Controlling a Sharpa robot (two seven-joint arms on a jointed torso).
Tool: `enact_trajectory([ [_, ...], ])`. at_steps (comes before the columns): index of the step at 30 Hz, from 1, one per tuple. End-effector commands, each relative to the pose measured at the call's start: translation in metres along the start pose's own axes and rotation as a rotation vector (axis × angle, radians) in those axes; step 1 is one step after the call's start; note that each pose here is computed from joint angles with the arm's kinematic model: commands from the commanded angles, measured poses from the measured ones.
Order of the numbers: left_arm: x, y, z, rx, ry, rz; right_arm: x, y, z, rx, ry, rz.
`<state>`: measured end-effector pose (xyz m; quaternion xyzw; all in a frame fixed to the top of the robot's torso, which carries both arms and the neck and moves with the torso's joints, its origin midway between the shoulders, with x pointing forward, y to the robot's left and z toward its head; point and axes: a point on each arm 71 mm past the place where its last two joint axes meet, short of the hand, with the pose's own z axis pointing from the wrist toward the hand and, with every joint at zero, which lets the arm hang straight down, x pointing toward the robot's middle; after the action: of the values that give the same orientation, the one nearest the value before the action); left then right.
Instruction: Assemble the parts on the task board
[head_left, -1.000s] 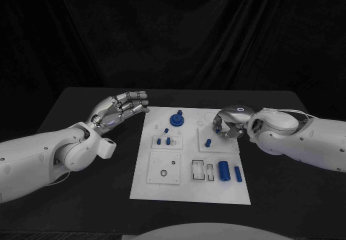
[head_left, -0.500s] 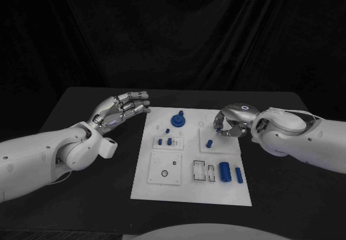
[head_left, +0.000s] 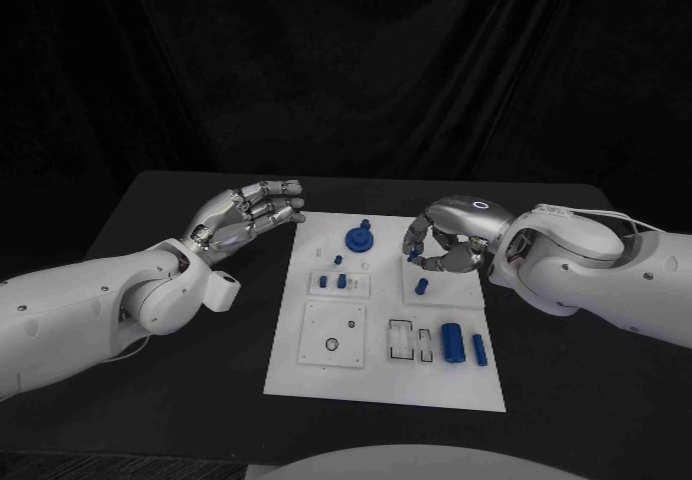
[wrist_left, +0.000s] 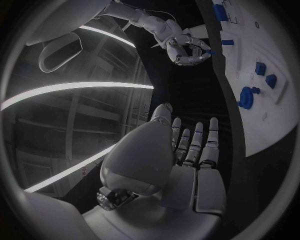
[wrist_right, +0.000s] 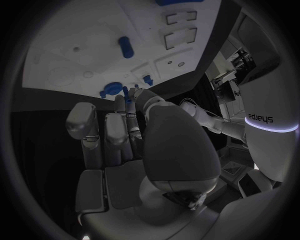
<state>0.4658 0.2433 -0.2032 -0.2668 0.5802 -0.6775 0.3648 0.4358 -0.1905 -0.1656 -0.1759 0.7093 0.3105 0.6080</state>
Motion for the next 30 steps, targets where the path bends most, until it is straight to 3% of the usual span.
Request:
enact_trajectory([
  [1, 0.0014, -0.004, 0.0, 0.063, 0.006, -0.016, 0.008, 0.016, 0.001, -0.035, 0.061, 0.048],
  [13, 0.0024, -0.001, -0.0001, 0.05, 0.012, -0.022, 0.049, 0.063, 0.025, -0.168, 0.175, 0.06],
  [21, 0.0036, 0.0012, 0.0, 0.043, 0.017, -0.028, 0.069, 0.073, 0.038, -0.192, 0.227, 0.042],
  [30, 0.0043, 0.0029, 0.0002, 0.037, 0.022, -0.033, 0.079, 0.075, 0.045, -0.192, 0.234, 0.01],
])
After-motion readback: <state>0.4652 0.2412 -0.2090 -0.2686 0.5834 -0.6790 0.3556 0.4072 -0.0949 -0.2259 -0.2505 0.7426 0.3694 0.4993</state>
